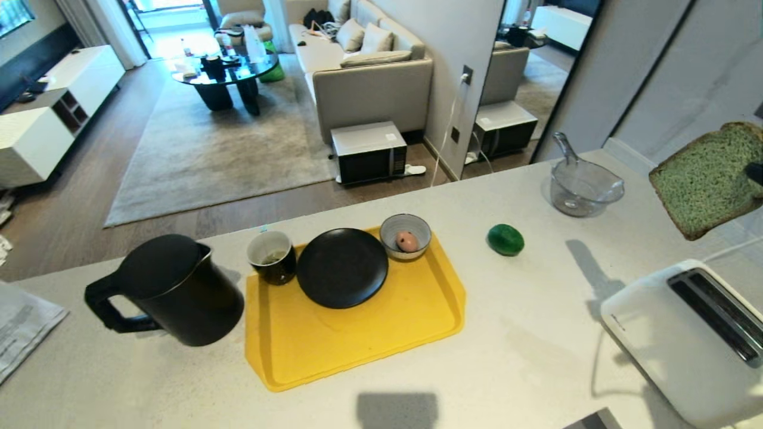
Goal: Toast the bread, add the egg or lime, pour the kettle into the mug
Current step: Put the baked bread on a plate
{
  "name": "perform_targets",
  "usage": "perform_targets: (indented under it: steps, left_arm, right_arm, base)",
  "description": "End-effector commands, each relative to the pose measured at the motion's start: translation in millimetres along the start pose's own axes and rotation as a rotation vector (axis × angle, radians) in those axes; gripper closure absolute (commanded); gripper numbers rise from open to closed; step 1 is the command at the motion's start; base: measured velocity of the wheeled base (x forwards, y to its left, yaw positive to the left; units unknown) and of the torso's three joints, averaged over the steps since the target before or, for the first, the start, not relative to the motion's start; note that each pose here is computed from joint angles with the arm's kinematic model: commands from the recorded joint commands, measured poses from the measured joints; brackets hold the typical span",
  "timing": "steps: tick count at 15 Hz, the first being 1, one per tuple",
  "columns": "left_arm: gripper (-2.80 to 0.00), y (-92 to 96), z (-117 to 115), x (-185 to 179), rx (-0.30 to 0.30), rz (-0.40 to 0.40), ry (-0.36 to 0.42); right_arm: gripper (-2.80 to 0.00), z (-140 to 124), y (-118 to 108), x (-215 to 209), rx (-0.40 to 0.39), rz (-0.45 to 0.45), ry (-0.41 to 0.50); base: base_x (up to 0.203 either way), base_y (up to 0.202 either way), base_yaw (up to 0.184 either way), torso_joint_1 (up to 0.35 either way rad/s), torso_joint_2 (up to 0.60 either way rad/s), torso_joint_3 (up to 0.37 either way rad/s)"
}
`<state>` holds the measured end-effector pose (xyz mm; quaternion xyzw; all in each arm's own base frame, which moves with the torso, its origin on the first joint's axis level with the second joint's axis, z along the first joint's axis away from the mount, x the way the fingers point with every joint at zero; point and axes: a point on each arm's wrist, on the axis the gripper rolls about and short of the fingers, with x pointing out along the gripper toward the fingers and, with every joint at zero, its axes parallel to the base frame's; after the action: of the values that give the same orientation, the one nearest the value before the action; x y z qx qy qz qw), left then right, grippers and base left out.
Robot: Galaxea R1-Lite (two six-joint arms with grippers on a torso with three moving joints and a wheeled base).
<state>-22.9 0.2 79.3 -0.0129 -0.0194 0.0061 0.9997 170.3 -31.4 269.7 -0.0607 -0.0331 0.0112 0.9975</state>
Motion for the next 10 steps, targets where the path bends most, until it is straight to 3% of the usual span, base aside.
perform_targets:
  steps: [1, 6, 10]
  left_arm:
    - [0.0, 0.1, -3.9, 0.8, 0.0, 0.001, 0.011]
    - [0.0, 0.1, -3.9, 0.8, 0.0, 0.001, 0.011]
    - [0.0, 0.1, -3.9, 0.8, 0.0, 0.001, 0.011]
  right_arm:
    - [0.0, -1.6, 0.6, -1.6, 0.0, 0.003, 0.001]
    - [0.0, -9.5, 4.3, -5.0, -0.014, 0.044, 0.02]
    - [0.0, -11.7, 21.8, 0.8, 0.0, 0.182, 0.026]
  base:
    - [-0.002, -0.009, 0.175, 0.006, 0.01, -0.001]
    - [-0.002, -0.008, 0.151, 0.004, 0.0, 0.003]
    - [0.0, 0.0, 0.014, 0.001, 0.0, 0.0]
